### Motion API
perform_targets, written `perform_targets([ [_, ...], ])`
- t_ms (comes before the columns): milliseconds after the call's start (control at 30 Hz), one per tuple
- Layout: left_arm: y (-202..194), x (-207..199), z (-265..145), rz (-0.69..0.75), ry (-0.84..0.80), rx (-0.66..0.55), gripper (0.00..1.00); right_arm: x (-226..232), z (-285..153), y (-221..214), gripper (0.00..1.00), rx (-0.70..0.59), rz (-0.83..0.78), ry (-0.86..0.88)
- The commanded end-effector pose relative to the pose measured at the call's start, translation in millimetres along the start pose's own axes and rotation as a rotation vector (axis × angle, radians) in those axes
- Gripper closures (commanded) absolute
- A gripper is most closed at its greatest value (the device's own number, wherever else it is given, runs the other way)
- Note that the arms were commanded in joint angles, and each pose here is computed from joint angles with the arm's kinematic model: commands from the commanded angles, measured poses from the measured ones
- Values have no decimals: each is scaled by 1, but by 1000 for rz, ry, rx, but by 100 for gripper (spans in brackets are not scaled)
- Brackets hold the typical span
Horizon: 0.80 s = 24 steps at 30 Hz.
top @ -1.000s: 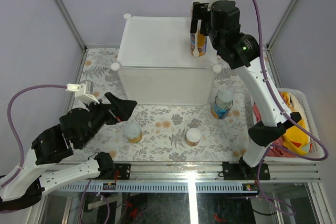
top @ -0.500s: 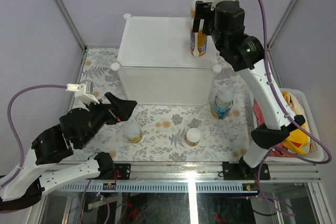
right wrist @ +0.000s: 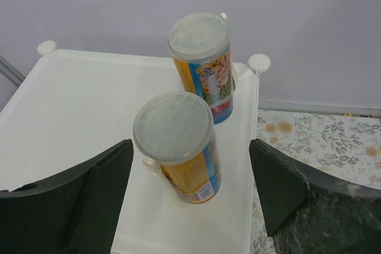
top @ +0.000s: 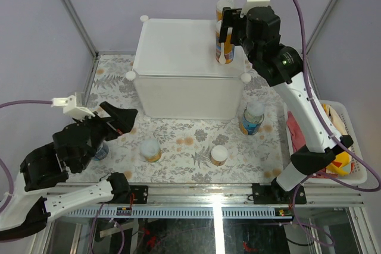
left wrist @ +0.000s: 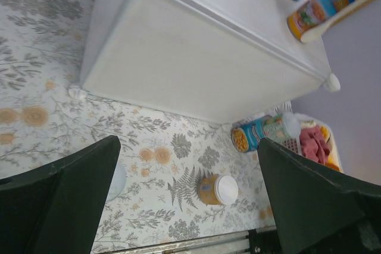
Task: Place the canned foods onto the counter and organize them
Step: Place the canned food on the counter.
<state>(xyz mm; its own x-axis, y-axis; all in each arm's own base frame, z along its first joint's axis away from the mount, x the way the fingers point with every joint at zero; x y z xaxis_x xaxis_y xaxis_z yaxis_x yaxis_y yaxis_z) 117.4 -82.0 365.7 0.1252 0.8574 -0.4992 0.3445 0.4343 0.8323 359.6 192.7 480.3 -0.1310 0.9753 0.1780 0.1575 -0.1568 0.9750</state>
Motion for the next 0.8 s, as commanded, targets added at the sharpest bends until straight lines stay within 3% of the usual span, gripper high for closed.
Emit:
perform_targets([
  [0,20,28,-11,-29,184,-83,0,-3,-22,29,14,-112,70,40],
  [367,28,45,-21,-13,279,-102,0,-5,-35,15,15,-104,84,71],
  [767,-5,17,2,24,111,-6,0,-29,-71,-9,16,-56,92,43],
])
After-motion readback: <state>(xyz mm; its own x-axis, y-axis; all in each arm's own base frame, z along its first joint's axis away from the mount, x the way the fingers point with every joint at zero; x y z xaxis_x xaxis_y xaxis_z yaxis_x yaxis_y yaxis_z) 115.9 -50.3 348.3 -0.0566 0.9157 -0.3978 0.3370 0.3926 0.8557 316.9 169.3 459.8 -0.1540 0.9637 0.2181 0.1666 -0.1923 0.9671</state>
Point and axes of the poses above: each gripper's point midway between its finger pads, its own z axis out along the fingers, its own x axis along the line the jaws close on, y = z × x, the point moved 5 cm from there along -z, back along the fingers, and after that the axes turned 6 degrees about z, right-handed, at the moved point
